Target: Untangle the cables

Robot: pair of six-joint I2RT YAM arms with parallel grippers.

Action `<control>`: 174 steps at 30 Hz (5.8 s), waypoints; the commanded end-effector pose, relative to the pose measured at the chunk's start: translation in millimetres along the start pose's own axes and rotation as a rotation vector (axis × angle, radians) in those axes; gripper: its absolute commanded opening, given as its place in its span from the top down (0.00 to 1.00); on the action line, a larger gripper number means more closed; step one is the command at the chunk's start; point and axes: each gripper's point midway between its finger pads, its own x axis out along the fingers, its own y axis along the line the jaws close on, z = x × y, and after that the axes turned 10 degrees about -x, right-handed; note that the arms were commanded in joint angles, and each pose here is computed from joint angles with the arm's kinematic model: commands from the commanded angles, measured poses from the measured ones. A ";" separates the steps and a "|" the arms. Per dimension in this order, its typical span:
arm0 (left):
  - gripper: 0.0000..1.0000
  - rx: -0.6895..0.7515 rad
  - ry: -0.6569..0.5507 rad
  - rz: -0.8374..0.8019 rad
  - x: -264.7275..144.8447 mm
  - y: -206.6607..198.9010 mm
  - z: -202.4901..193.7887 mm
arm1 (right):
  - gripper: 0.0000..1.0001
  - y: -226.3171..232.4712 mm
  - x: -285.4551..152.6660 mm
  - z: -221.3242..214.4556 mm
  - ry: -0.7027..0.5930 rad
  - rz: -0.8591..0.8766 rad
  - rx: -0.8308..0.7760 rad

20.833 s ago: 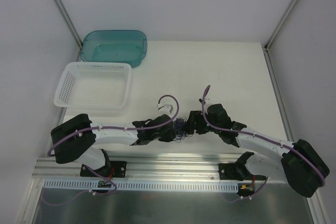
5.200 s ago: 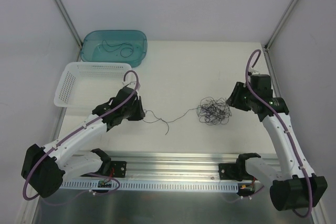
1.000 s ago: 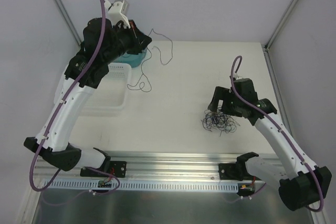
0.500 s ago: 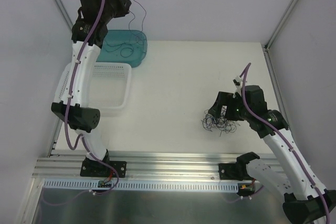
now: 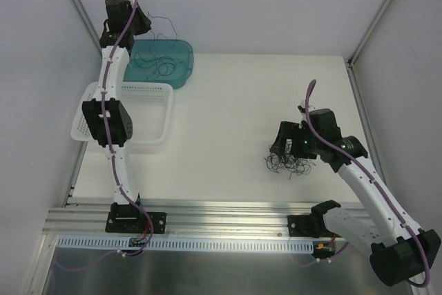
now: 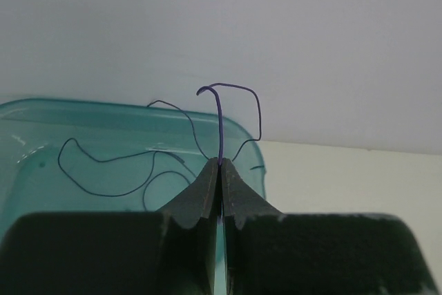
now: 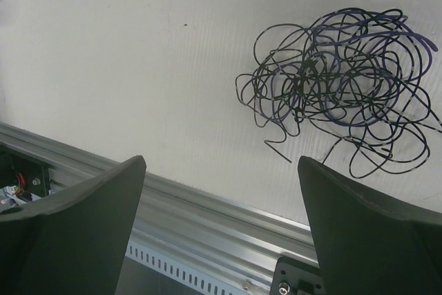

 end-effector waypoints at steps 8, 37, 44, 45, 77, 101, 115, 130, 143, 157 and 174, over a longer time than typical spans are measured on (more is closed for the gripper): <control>1.00 -0.021 -0.003 0.075 22.1 77.2 -21.6 | 0.03 0.8 9.1 1.7 0.007 0.005 -0.012; 0.66 -0.121 -0.059 0.018 1.8 96.9 -36.4 | 0.03 -0.5 7.5 -1.1 -0.003 -0.001 -0.003; 0.23 -0.147 -0.063 0.003 -19.8 79.5 -24.8 | 0.03 -11.2 4.5 -2.5 -0.001 -0.061 -0.010; 0.19 -0.147 -0.062 -0.009 -25.4 72.8 -22.9 | 0.03 -15.2 4.5 -3.9 0.004 -0.083 -0.009; 0.01 -0.201 0.540 -0.391 -364.0 -113.9 -297.9 | 0.14 93.1 120.7 -20.0 0.171 0.094 -0.117; 0.07 -0.049 0.740 -0.094 -303.0 -168.8 -407.9 | 0.38 -9.5 83.2 25.5 0.028 -0.055 -0.089; 0.59 0.038 0.883 0.064 -298.6 -133.1 -485.8 | 0.47 4.8 129.6 24.8 0.072 0.086 -0.105; 0.97 0.079 0.935 0.060 -307.2 -121.0 -496.9 | 0.58 18.7 170.8 23.6 0.104 0.184 -0.063; 1.00 0.075 0.920 0.065 -308.1 -114.6 -488.4 | 0.98 13.5 176.3 17.5 0.104 0.175 -0.063; 1.00 -0.013 0.840 0.147 -314.5 -50.5 -442.1 | 0.99 -65.5 46.2 88.1 -0.070 -0.110 0.064; 0.90 -0.034 0.885 0.107 -316.7 -57.1 -438.0 | 0.99 11.1 -113.8 176.9 -0.445 0.110 -0.077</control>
